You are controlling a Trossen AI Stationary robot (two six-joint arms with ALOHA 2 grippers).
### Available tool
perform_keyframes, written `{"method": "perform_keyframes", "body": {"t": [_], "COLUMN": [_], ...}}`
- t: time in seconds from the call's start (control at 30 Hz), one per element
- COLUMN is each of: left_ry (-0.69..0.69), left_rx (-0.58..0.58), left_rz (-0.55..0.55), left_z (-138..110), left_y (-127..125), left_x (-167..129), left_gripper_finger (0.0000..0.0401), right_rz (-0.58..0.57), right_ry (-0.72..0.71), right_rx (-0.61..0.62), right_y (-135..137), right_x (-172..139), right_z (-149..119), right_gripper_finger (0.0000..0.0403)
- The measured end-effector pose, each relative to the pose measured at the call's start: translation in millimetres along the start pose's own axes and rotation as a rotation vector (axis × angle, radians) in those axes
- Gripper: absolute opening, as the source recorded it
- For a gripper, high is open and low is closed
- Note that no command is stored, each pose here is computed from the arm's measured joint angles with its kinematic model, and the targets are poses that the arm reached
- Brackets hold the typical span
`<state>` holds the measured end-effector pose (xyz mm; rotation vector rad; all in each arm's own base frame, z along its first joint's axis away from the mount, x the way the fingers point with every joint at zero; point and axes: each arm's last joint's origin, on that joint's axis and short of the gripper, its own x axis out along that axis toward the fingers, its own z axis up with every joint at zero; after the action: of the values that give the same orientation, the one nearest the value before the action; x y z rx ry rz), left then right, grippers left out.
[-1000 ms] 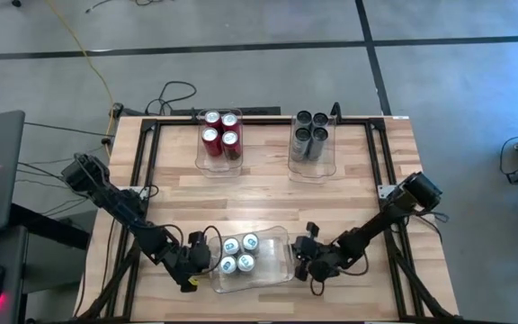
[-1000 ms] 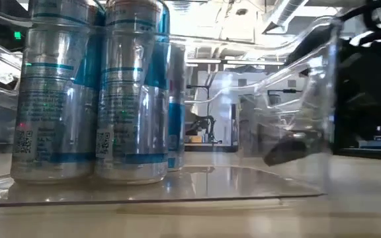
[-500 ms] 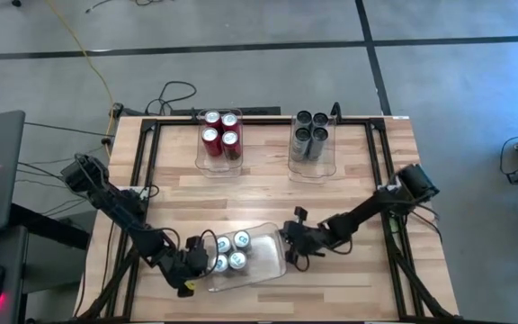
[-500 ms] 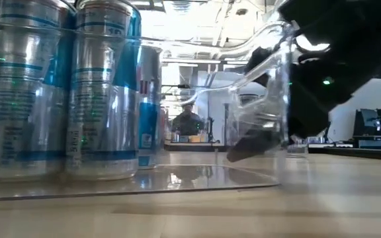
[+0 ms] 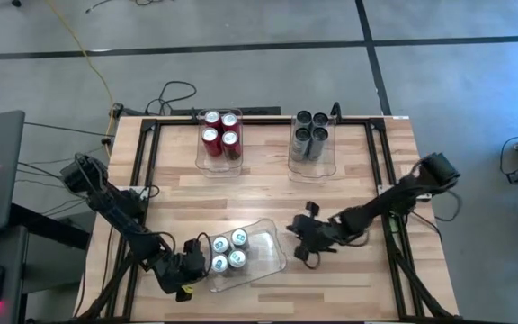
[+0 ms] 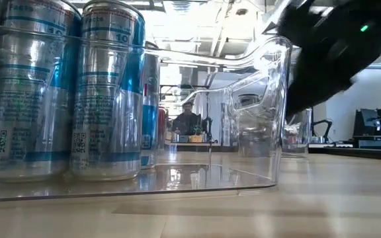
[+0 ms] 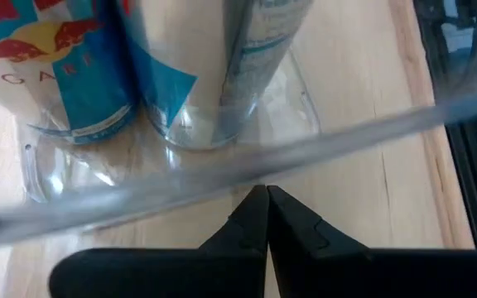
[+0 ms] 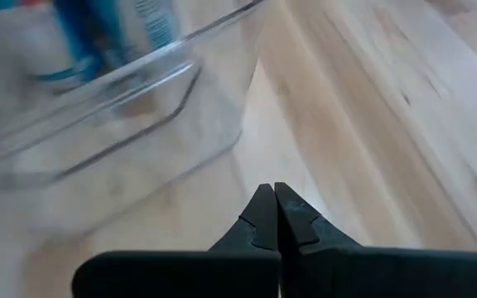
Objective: Sort soda cans
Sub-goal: Move the bottom center transparent bin to the center of the table
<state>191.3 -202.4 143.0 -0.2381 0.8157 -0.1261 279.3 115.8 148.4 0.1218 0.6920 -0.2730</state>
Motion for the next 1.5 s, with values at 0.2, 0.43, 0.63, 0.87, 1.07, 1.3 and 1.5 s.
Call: {"method": "perform_keyframes", "body": {"t": [0.2, 0.43, 0.63, 0.87, 1.07, 1.3, 1.5], "left_ry": [0.022, 0.021, -0.045, -0.026, -0.008, -0.012, -0.02], "left_rx": [0.028, 0.037, 0.061, 0.133, 0.127, 0.166, 0.2], "left_rz": [0.027, 0.195, 0.372, 0.406, 0.392, 0.316, 0.293], "left_z": [-5.3, -9.1, -5.5, 0.3, 2.7, 6.0, 11.6], "left_y": [-1.4, 12.5, 30.8, 37.6, 39.0, 32.7, 33.2], "left_x": [-14.1, -47.4, -65.8, -63.6, -61.6, -59.2, -56.2], "left_gripper_finger": [0.0, 0.0, 0.0, 0.0, 0.0, 0.0, 0.0], "right_rz": [0.018, 0.102, 0.128, 0.206, 0.343, 0.35, 0.31], "right_ry": [0.05, -0.108, -0.192, -0.188, -0.247, -0.279, -0.292], "right_rx": [0.101, 0.21, 0.242, 0.283, 0.298, 0.296, 0.288], "right_y": [13.2, 51.4, 72.8, 92.0, 100.7, 94.8, 86.1], "right_x": [-57.6, -102.6, -92.6, -48.1, -14.8, 3.1, 12.3], "right_z": [-13.5, -44.1, -59.1, -71.4, -67.8, -58.6, -50.9], "right_gripper_finger": [0.0001, 0.0001, 0.0001, 0.0001, 0.0001, 0.0001, 0.0001]}}
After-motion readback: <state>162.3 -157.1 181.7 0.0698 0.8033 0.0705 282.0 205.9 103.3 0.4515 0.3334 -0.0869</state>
